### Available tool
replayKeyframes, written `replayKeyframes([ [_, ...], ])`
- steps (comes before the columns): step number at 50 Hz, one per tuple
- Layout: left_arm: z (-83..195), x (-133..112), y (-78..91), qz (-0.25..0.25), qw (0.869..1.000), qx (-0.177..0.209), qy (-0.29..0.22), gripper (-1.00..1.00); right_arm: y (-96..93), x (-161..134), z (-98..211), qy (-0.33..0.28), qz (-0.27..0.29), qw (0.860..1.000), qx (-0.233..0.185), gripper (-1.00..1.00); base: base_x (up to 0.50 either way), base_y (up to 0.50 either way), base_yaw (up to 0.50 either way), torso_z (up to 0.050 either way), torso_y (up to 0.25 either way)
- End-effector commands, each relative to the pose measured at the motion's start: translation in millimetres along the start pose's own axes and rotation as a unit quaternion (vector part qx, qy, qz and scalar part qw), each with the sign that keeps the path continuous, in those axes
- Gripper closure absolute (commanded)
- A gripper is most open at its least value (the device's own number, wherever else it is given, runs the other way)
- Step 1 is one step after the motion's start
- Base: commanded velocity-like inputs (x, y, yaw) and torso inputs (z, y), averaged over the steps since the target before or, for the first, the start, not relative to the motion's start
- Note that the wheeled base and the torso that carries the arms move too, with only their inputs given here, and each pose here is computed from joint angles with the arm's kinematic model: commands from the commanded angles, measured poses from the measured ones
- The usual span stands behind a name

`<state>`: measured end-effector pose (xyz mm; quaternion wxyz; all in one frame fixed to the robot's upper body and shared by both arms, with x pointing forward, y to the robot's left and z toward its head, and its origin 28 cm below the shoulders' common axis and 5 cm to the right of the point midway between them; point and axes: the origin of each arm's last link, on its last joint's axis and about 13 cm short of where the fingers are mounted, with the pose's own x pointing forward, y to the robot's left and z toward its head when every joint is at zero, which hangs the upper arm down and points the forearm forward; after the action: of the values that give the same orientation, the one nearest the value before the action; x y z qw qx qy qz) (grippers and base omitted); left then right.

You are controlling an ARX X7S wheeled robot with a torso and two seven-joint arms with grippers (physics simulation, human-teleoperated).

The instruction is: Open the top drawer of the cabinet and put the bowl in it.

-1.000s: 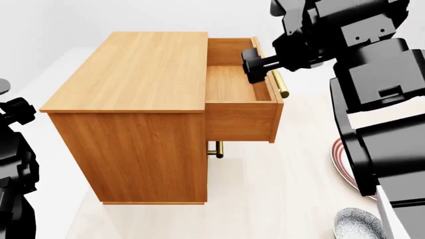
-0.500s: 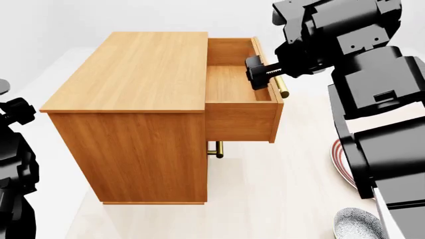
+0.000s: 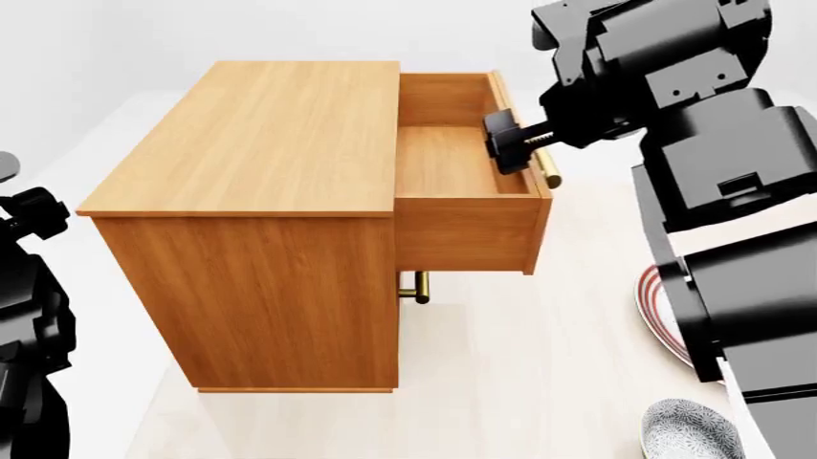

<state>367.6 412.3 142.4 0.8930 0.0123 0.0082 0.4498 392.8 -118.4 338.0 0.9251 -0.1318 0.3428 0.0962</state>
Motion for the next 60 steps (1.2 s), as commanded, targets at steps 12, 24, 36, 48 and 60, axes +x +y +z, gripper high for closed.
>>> replayKeyframes([
  [12, 0.6, 0.2, -0.1, 0.000, 1.000, 0.000, -0.001, -1.00, -17.0, -3.8, -5.9, 0.016, -0.064, 0.998, -0.019, -1.00, 0.00, 0.00, 0.00, 0.000, 0.000],
  [24, 0.4, 0.1, -0.1, 0.000, 1.000, 0.000, -0.001, -1.00, -27.6, -8.8, -11.1, 0.020, -0.080, 0.997, -0.014, -1.00, 0.00, 0.00, 0.00, 0.000, 0.000],
  [36, 0.1, -0.3, -0.8, 0.002, 1.000, 0.000, -0.001, -1.00, -40.7, -11.4, -18.5, 0.026, -0.098, 0.995, -0.002, -1.00, 0.00, 0.00, 0.00, 0.000, 0.000],
  [48, 0.1, -0.6, -1.4, 0.002, 1.000, -0.002, -0.001, -1.00, -52.0, -9.9, -24.8, 0.037, -0.131, 0.991, -0.002, -1.00, 0.00, 0.00, 0.00, 0.000, 0.000],
  [60, 0.7, -0.3, -1.1, 0.001, 1.000, -0.003, 0.000, -1.00, -55.9, -8.1, -28.0, 0.051, -0.162, 0.985, -0.015, -1.00, 0.00, 0.00, 0.00, 0.000, 0.000],
])
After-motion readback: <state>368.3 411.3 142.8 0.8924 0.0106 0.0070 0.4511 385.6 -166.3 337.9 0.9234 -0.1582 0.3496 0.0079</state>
